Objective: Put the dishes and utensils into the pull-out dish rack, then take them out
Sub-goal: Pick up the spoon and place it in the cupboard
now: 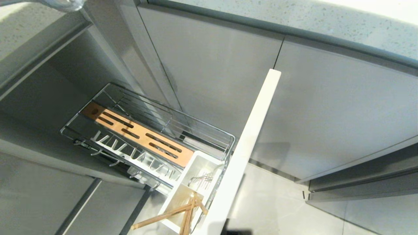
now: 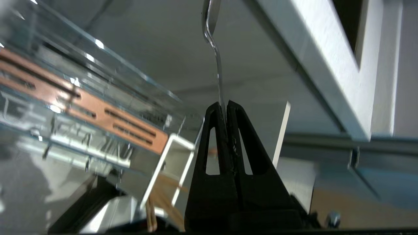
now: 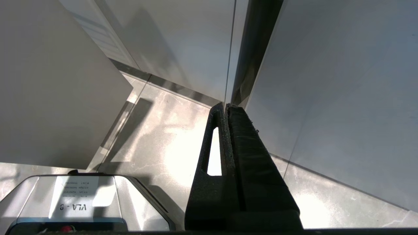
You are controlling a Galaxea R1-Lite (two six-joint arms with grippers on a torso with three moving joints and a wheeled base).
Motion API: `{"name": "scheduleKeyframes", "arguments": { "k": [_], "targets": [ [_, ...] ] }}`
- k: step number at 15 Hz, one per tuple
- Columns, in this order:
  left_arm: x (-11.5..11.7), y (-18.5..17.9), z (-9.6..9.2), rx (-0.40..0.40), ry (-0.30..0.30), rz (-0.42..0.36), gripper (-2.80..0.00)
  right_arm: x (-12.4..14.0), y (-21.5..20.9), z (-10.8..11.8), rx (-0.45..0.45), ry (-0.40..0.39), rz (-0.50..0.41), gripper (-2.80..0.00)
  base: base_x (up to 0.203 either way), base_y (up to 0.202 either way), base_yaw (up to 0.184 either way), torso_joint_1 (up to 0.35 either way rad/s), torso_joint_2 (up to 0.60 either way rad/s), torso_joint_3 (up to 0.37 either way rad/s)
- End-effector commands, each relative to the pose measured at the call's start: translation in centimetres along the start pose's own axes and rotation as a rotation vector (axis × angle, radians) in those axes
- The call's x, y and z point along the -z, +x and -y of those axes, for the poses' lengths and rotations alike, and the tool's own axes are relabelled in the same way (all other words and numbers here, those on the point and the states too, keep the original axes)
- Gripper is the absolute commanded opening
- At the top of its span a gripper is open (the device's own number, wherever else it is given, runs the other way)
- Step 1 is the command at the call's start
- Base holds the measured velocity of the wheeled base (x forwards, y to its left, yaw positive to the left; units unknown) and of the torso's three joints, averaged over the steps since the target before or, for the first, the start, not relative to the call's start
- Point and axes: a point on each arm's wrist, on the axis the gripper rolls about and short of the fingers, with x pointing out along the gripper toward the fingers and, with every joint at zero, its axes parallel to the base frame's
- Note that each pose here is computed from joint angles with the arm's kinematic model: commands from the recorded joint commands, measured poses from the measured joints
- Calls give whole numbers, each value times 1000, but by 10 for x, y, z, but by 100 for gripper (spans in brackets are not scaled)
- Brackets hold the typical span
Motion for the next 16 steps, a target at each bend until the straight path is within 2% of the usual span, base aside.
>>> {"name": "scheduleKeyframes", "arguments": {
  "k": [1,5,8,10,13,16],
  "targets": [
    [6,1,0,15,0,-60,-280,0,0,0,0,0,-2,-280,0,0,0,0,0,0],
    [10,7,-1,21,2,-129,-280,0,0,0,0,0,-2,-280,0,0,0,0,0,0],
    [17,23,-6,-13,37,-247,-280,0,0,0,0,0,-2,-280,0,0,0,0,0,0],
    [25,37,-8,-39,62,-368,-280,0,0,0,0,0,-2,-280,0,0,0,0,0,0],
    [34,45,-6,18,68,-517,-280,0,0,0,0,0,-2,-280,0,0,0,0,0,0],
    [40,59,-6,13,63,-596,-280,0,0,0,0,0,-2,-280,0,0,0,0,0,0]
  ]
}}
